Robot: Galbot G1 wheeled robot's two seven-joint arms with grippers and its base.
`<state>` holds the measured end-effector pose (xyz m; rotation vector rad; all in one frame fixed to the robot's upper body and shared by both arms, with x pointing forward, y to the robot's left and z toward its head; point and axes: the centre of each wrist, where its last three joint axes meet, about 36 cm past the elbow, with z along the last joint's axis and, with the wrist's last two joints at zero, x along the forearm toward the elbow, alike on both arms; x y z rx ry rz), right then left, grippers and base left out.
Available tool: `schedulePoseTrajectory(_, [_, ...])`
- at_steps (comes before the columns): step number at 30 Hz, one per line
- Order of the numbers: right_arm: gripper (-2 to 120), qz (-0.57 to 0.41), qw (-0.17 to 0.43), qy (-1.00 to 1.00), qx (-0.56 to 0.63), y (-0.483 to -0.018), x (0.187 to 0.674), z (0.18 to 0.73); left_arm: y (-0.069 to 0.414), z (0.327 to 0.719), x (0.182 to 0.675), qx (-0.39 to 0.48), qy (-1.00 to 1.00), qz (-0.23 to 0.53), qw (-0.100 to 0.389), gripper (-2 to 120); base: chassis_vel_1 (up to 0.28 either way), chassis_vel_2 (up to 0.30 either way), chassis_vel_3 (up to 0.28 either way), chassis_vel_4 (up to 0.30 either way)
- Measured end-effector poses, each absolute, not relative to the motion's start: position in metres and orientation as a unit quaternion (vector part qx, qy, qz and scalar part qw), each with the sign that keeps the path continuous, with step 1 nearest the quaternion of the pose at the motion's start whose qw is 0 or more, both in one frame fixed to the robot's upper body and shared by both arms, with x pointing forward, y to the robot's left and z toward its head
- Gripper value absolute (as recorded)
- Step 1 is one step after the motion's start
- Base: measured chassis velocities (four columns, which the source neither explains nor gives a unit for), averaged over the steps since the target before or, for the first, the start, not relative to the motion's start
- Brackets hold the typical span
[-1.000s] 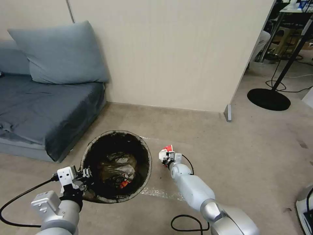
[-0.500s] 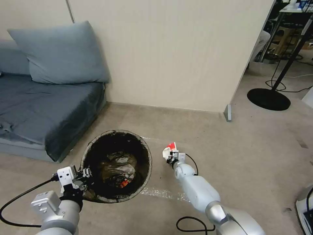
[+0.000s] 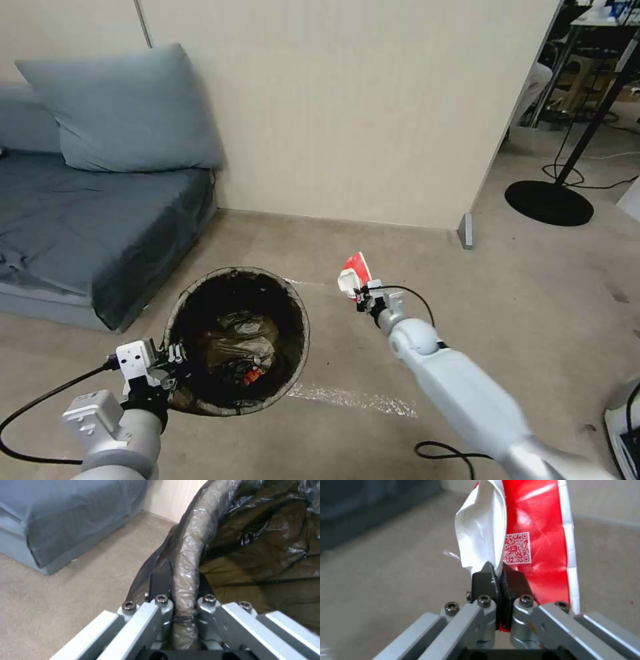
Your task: Pick up the trash bin, then pick up the garbage from the floor and place it into the trash bin.
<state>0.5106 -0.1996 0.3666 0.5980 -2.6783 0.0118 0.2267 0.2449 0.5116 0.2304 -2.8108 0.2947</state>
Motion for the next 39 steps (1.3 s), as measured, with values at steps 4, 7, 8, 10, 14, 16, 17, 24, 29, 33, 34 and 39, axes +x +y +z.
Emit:
schedulePoseTrajectory(4, [0, -0.010, 0.177, -0.952, 0.251, -0.215, 0.480, 0.428, 0.245, 0.512, 0.227, 0.080, -0.979, 0.102, 0.154, 3, 0.000, 0.000, 0.000, 0.000])
schedulePoseTrajectory(7, [0, -0.012, 0.164, -0.948, 0.271, -0.225, 0.466, 0.457, 0.244, 0.512, 0.227, 0.080, -0.979, 0.102, 0.155, 3, 0.000, 0.000, 0.000, 0.000])
schedulePoseTrajectory(8, [0, -0.014, 0.159, -0.946, 0.283, -0.230, 0.458, 0.473, 0.244, 0.512, 0.227, 0.079, -0.979, 0.103, 0.155, 3, 0.000, 0.000, 0.000, 0.000])
schedulePoseTrajectory(10, [0, -0.018, 0.152, -0.941, 0.303, -0.236, 0.446, 0.497, 0.244, 0.512, 0.227, 0.079, -0.979, 0.103, 0.155, 3, 0.000, 0.000, 0.000, 0.000])
schedulePoseTrajectory(14, [0, -0.030, 0.143, -0.930, 0.338, -0.241, 0.430, 0.534, 0.243, 0.512, 0.228, 0.080, -0.979, 0.104, 0.155, 3, 0.000, 0.000, 0.000, 0.000])
schedulePoseTrajectory(16, [0, -0.043, 0.135, -0.919, 0.369, -0.237, 0.418, 0.556, 0.243, 0.512, 0.228, 0.080, -0.979, 0.105, 0.155, 3, 0.000, 0.000, 0.000, 0.000])
schedulePoseTrajectory(17, [0, -0.043, 0.135, -0.919, 0.369, -0.237, 0.418, 0.556, 0.243, 0.512, 0.228, 0.080, -0.979, 0.105, 0.155, 3, 0.000, 0.000, 0.000, 0.000])
schedulePoseTrajectory(24, [0, -0.047, 0.116, -0.883, 0.453, -0.216, 0.393, 0.592, 0.243, 0.512, 0.227, 0.080, -0.979, 0.105, 0.157, 3, 0.000, 0.000, 0.000, 0.000])
schedulePoseTrajectory(29, [0, -0.040, 0.116, -0.858, 0.498, -0.194, 0.382, 0.601, 0.243, 0.511, 0.227, 0.080, -0.978, 0.104, 0.160, 3, 0.000, 0.000, 0.000, 0.000])
schedulePoseTrajectory(33, [0, -0.039, 0.128, -0.839, 0.527, -0.178, 0.374, 0.602, 0.243, 0.511, 0.226, 0.080, -0.978, 0.103, 0.161, 3, 0.000, 0.000, 0.000, 0.000])
schedulePoseTrajectory(34, [0, -0.039, 0.132, -0.835, 0.533, -0.173, 0.371, 0.602, 0.243, 0.511, 0.226, 0.080, -0.978, 0.102, 0.161, 3, 0.000, 0.000, 0.000, 0.000])
schedulePoseTrajectory(39, [0, -0.037, 0.149, -0.816, 0.557, -0.159, 0.358, 0.598, 0.243, 0.511, 0.226, 0.081, -0.978, 0.102, 0.161, 3, 0.000, 0.000, 0.000, 0.000])
